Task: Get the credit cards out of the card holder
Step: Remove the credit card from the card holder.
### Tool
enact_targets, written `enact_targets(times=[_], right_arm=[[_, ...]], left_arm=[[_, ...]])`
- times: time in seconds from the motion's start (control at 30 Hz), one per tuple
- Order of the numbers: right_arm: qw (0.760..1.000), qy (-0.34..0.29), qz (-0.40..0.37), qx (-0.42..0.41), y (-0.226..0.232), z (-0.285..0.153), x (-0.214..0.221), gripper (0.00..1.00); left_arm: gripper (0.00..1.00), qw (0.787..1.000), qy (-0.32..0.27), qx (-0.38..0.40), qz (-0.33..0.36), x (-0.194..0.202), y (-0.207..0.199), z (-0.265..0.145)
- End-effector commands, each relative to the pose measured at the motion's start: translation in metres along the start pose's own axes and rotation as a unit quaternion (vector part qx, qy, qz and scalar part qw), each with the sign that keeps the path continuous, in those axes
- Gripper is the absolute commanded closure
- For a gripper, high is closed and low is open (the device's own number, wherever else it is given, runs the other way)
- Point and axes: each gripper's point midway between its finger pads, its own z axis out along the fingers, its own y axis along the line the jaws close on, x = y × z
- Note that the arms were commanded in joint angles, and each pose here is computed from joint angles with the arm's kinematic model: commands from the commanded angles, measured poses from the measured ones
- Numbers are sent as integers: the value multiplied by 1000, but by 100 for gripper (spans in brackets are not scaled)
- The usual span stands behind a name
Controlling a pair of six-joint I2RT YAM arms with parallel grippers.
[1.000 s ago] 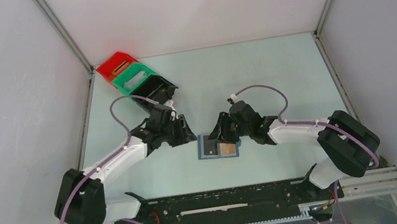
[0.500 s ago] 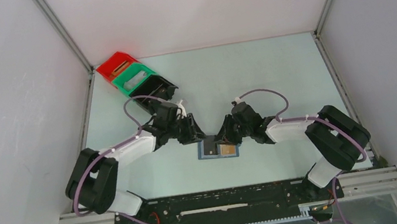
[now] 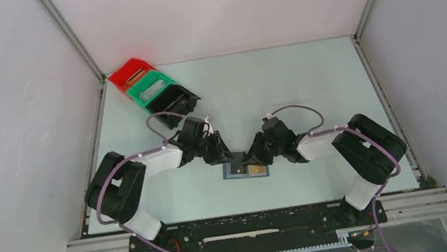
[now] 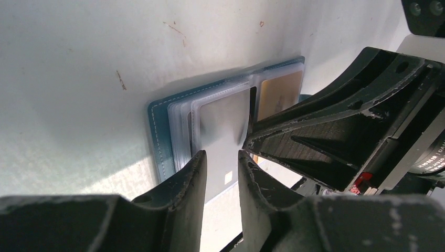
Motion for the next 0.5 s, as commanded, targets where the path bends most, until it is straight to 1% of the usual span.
enact_targets(times=[0.0, 0.03, 0.17, 0.3, 0.47], right_arm=[[1000, -6, 8, -17, 4, 2, -4, 74], [1000, -5, 9, -17, 4, 2, -3, 76], [1000, -7, 18, -22, 2, 1, -4, 89], [999, -13, 24, -25, -2, -5, -6, 100], [999, -20, 25, -27, -7, -12, -5, 100]], left_arm=[[66, 1000, 8, -10, -8, 4, 10, 10], [67, 1000, 10, -11, -8, 5, 11, 11], [67, 1000, 14, -20, -13, 6, 17, 14], [67, 999, 17, -29, -24, 8, 23, 17], [67, 999, 23, -30, -24, 10, 26, 18]])
